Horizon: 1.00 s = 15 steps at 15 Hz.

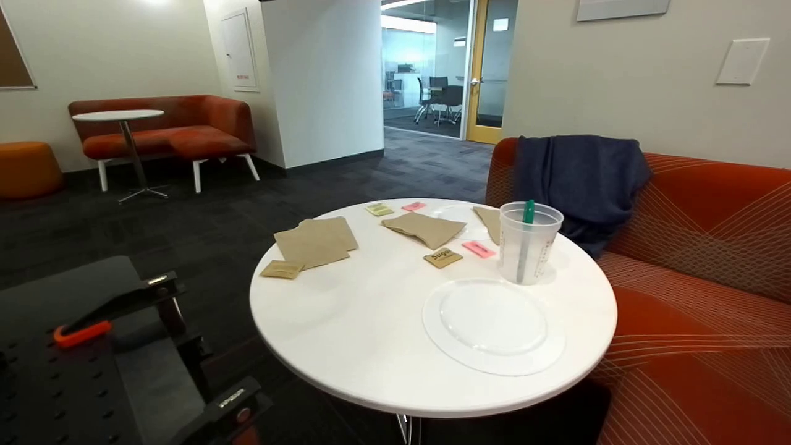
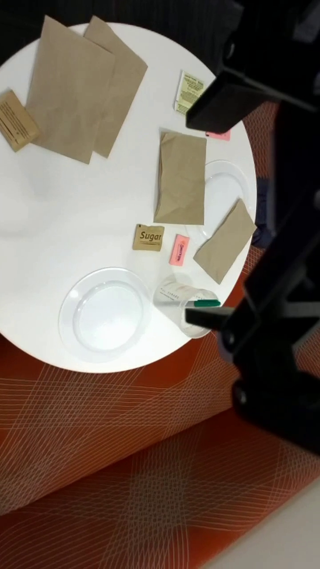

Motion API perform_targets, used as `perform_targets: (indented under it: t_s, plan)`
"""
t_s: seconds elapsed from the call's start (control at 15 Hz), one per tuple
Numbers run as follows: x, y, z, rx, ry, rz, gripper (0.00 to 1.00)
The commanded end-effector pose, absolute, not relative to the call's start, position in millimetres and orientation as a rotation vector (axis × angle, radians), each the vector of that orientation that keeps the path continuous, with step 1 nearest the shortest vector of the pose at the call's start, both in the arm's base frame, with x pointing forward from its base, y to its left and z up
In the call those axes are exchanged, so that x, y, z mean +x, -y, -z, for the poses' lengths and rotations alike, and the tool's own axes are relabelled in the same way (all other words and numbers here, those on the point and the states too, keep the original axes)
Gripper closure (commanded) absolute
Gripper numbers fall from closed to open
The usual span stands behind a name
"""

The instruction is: Remove the marker from the cup and place it on the table

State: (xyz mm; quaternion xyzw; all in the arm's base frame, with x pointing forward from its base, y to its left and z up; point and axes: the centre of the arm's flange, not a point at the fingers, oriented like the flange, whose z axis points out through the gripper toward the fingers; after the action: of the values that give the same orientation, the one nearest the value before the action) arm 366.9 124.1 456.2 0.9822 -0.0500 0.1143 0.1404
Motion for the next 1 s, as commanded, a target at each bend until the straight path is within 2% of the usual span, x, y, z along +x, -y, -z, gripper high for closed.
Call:
perform_targets:
  t_s: [0.0, 0.33, 0.93]
  plan:
    - [363.9, -78.1, -496.0, 2.824, 0.105, -0.343, 0.0]
    - [368.7, -20.6, -521.2, 2.861, 0.035, -0.308, 0.0]
    - [397.7, 44.8, -514.6, 2.919, -0.065, -0.303, 0.0]
